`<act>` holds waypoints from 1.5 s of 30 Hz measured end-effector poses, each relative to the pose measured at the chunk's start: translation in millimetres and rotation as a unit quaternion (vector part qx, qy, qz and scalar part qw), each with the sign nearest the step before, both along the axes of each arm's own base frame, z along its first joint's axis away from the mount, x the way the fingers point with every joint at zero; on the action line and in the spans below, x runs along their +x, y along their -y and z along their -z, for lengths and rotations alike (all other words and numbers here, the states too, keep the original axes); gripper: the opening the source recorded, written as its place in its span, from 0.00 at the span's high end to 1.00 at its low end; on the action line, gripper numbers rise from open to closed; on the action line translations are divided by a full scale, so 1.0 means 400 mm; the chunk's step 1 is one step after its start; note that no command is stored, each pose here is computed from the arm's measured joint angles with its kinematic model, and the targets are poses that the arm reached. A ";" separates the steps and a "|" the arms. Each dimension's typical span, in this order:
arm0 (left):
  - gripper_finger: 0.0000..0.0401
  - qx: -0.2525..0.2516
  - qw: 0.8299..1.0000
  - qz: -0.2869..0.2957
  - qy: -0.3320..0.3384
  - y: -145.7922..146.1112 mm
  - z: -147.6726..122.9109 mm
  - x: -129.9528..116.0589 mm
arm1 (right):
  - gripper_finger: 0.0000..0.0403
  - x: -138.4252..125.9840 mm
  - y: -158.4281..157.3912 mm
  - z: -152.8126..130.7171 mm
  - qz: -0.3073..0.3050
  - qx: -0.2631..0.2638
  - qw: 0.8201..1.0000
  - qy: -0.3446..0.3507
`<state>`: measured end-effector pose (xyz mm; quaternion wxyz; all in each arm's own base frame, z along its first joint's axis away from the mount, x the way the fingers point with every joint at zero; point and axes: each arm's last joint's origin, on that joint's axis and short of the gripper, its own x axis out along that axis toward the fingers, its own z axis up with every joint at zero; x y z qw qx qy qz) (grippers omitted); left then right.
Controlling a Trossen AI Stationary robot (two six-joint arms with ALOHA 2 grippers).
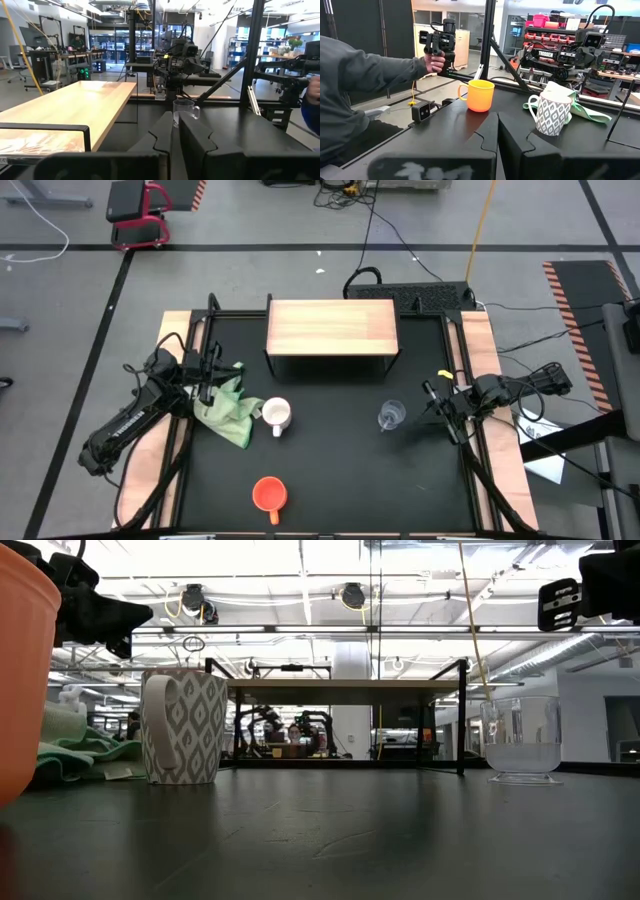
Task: Stack small to large cups/mugs on shelf
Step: Put the transparent mug on the shelf
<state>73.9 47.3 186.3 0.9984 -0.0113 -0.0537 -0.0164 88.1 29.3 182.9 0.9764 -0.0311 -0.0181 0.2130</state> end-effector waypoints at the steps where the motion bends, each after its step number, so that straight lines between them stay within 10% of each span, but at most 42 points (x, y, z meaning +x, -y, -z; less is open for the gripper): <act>1: 0.92 -0.004 1.000 0.001 0.000 0.000 0.000 0.000 | 1.00 0.000 0.000 -0.002 0.000 0.001 1.000 0.005; 12: 0.92 -0.121 0.993 0.013 -0.003 0.000 -0.001 0.000 | 1.00 -0.001 0.001 -0.016 0.004 -0.002 0.999 0.036; 27: 0.92 -0.115 0.993 -0.004 0.003 -0.002 -0.002 0.000 | 1.00 0.021 0.033 -0.044 0.159 0.024 0.987 -0.002; 45: 0.92 -0.098 0.995 -0.003 0.015 -0.001 -0.010 -0.001 | 1.00 0.087 0.066 -0.205 0.240 -0.016 0.934 -0.263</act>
